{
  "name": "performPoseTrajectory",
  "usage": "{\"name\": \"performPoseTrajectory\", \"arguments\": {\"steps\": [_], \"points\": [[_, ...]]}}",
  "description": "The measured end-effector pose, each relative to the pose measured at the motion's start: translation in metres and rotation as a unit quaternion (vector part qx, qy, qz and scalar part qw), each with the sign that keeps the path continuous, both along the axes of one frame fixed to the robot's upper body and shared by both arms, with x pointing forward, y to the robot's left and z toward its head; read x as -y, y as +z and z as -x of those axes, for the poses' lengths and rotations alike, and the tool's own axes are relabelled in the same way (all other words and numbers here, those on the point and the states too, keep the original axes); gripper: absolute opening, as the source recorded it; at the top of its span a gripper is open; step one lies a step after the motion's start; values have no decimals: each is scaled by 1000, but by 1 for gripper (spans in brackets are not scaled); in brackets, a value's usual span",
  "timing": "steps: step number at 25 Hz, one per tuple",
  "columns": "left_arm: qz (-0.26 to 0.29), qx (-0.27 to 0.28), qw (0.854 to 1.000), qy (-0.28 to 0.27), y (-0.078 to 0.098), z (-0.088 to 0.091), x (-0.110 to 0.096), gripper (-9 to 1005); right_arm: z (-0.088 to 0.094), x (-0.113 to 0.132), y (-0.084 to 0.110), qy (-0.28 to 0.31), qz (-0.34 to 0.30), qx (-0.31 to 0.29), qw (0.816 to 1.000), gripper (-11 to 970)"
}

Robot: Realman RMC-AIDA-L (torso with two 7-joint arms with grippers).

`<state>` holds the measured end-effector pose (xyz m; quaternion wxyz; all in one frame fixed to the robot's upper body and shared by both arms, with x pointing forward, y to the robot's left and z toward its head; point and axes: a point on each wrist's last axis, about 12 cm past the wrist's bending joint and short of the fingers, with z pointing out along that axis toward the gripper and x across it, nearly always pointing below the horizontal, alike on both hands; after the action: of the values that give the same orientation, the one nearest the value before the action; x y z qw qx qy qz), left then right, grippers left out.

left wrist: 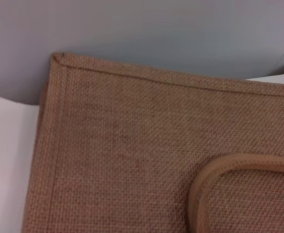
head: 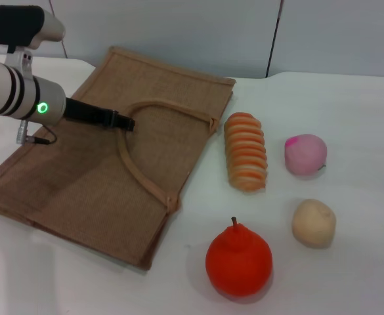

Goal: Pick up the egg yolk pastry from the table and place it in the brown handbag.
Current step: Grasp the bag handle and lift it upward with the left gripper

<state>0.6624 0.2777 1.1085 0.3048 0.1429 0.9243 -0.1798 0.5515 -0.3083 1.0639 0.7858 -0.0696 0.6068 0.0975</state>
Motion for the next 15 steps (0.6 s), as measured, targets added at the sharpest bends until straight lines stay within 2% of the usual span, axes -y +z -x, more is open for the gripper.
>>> {"name": "performPoseTrajectory", "arguments": {"steps": [15], "points": [[-22, -3, 999, -24, -7, 0, 15, 644, -1, -1, 1, 0, -1, 2, 1000, 822]]}}
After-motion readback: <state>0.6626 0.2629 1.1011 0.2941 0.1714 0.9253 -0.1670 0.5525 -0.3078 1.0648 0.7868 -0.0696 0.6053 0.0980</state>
